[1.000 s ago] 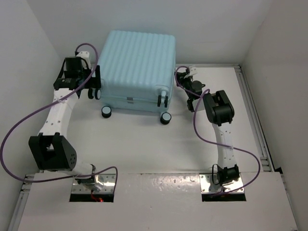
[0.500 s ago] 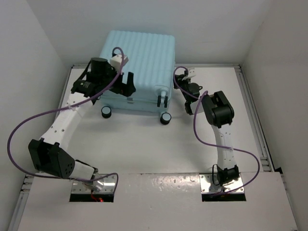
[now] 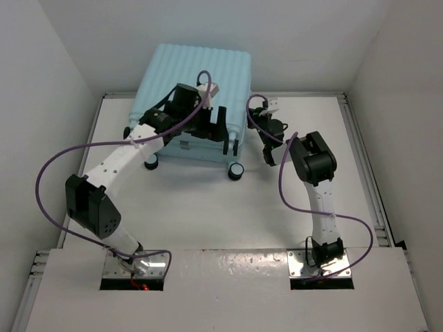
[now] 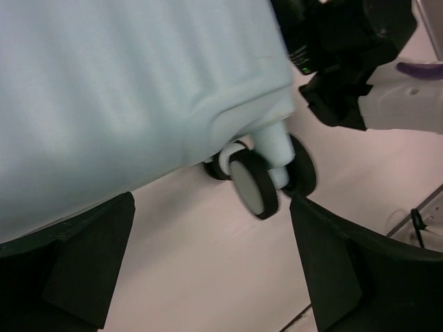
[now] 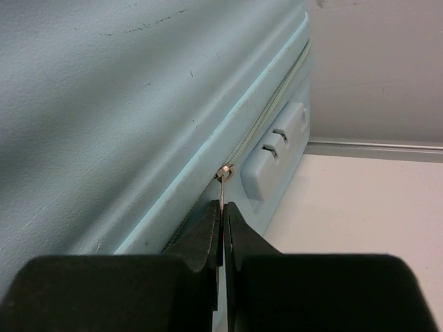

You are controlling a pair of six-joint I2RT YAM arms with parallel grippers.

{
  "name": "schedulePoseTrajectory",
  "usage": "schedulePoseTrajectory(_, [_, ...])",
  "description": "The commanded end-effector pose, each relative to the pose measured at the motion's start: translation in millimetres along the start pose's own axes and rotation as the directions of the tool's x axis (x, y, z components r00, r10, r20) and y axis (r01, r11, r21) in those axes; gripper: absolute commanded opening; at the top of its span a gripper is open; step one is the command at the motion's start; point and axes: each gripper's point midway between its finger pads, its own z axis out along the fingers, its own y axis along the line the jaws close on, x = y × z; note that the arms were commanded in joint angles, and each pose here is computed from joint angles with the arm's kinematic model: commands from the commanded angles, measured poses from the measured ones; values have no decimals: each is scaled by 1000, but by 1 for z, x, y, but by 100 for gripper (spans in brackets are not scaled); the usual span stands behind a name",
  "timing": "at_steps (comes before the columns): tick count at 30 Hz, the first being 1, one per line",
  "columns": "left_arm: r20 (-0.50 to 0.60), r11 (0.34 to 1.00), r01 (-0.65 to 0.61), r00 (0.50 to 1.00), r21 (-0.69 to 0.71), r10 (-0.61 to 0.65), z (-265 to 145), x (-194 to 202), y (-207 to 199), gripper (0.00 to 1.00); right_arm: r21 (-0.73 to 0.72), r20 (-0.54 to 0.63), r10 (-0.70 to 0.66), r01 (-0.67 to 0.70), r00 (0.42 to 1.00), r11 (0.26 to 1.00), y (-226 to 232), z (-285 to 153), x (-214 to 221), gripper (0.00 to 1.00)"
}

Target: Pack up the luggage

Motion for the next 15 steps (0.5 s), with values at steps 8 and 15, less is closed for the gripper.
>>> schedulePoseTrajectory(8, [-12,986,107,994,-124,-109,37,-2,-35,100,-414,261,108,11,959,910,141,-22,-91,0])
schedulePoseTrajectory(15, [-43,962,65,996,-266,-80,52,24,-23,100,-409,266,114,5,957,912,138,-24,-99,0])
